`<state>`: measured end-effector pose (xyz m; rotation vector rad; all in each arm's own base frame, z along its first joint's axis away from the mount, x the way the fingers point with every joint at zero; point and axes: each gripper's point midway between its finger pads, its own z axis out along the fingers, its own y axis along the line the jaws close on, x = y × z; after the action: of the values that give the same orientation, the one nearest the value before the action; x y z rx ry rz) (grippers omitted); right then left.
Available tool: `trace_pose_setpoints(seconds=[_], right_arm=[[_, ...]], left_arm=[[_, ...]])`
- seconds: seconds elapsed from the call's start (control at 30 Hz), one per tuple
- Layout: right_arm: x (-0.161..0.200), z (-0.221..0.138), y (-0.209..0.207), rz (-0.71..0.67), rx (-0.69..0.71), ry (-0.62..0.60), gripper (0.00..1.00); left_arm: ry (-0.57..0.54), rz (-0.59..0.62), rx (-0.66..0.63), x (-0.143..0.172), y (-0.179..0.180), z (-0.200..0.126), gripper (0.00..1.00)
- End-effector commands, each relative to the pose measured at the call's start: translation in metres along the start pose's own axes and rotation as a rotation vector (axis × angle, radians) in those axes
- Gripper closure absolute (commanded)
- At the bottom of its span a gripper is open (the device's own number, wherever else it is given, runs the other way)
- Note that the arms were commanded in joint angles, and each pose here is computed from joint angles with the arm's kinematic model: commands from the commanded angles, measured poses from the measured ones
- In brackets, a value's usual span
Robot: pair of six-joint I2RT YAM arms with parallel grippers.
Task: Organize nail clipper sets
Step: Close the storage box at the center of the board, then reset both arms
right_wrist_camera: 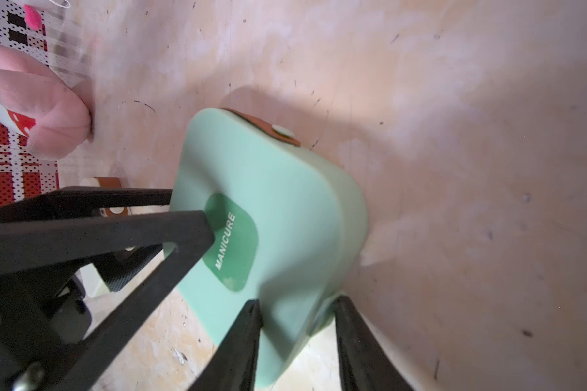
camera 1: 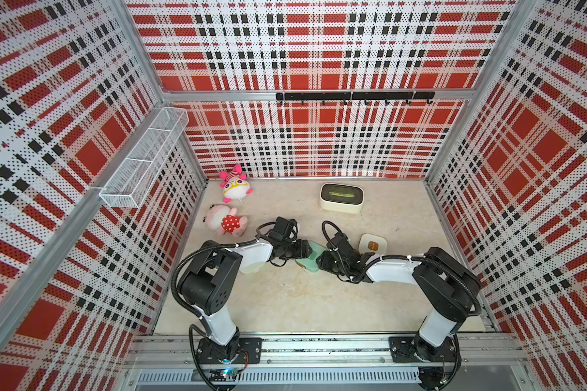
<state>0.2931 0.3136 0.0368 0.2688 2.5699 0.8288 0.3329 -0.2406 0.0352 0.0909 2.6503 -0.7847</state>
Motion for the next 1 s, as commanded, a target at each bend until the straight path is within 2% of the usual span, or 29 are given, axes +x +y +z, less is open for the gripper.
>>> trace_pose_setpoints(seconds=[0.0,0.2,0.33,0.43,0.53,0.67,0.8,0.9,0.97], right_arm=[[-0.003,0.012,0.014,0.008,-0.070,-0.001,0.61],[-0.003,0.013,0.024,0.026,-0.133,0.000,0.61],[-0.003,0.008,0.016,0.023,-0.098,-0.009,0.60],[-0.006,-0.002,0.003,0.013,-0.044,-0.030,0.55],[-0.012,-0.015,-0.009,0.006,-0.015,-0.053,0.47],[-0.019,-0.032,-0.025,-0.015,0.034,-0.075,0.37],[-0.027,-0.054,-0.036,-0.066,0.099,-0.114,0.28],[-0.038,-0.077,-0.039,-0.120,0.143,-0.164,0.20],[-0.051,-0.098,-0.038,-0.164,0.176,-0.214,0.11]], left_arm=[[0.121,-0.015,0.083,0.042,-0.023,0.008,0.28],[0.128,-0.022,0.099,0.049,-0.030,0.009,0.29],[0.110,-0.042,0.087,0.042,-0.025,0.007,0.26],[0.092,-0.053,0.107,0.031,-0.028,0.004,0.24],[0.070,-0.032,0.185,0.016,-0.050,0.000,0.18],[0.011,-0.004,0.295,-0.020,-0.084,-0.009,0.10],[-0.082,-0.027,0.213,-0.064,-0.076,-0.020,0.01],[-0.192,-0.028,0.188,-0.094,-0.072,-0.048,0.02],[-0.314,0.000,0.165,-0.118,-0.075,-0.085,0.02]])
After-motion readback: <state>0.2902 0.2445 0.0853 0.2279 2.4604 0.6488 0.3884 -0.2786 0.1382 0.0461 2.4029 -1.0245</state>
